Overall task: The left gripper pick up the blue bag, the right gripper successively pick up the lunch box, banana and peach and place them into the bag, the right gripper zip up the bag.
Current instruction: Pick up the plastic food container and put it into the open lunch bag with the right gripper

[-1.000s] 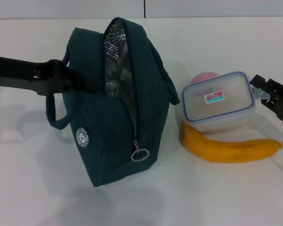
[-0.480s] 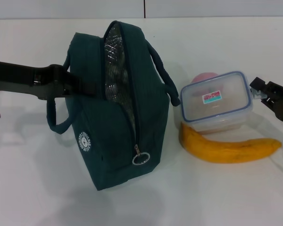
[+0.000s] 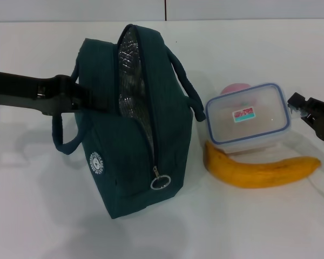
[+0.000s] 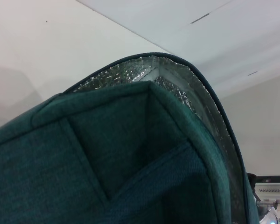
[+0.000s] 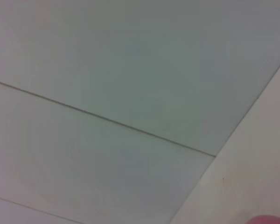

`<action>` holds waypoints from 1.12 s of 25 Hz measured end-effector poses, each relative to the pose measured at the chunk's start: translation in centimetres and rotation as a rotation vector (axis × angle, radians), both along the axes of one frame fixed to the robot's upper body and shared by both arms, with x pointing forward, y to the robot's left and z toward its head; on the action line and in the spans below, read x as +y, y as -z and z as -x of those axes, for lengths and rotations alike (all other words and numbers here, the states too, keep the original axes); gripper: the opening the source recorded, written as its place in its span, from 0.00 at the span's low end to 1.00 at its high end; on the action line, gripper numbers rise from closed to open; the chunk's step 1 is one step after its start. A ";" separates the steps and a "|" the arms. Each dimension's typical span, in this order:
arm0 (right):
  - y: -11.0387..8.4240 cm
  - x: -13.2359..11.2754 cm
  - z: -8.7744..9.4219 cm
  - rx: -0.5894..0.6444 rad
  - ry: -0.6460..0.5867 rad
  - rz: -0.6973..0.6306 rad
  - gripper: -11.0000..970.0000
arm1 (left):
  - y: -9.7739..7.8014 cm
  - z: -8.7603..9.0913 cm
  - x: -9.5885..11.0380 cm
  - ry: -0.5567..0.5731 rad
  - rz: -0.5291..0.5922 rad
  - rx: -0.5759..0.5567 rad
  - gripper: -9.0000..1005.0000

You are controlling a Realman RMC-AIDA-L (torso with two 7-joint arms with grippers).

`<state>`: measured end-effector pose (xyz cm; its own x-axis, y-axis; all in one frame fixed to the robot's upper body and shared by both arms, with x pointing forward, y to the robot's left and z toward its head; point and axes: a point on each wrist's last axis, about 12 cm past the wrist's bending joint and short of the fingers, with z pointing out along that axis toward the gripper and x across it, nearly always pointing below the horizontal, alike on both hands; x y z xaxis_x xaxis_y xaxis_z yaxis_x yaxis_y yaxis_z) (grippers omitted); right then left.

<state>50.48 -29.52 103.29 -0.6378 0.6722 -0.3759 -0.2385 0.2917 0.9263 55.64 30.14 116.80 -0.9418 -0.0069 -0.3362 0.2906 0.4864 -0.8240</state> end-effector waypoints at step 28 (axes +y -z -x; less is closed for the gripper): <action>-3.1 -1.7 1.8 -0.219 0.055 -0.235 0.11 | -0.2 -0.1 0.0 -0.005 0.012 -0.001 0.04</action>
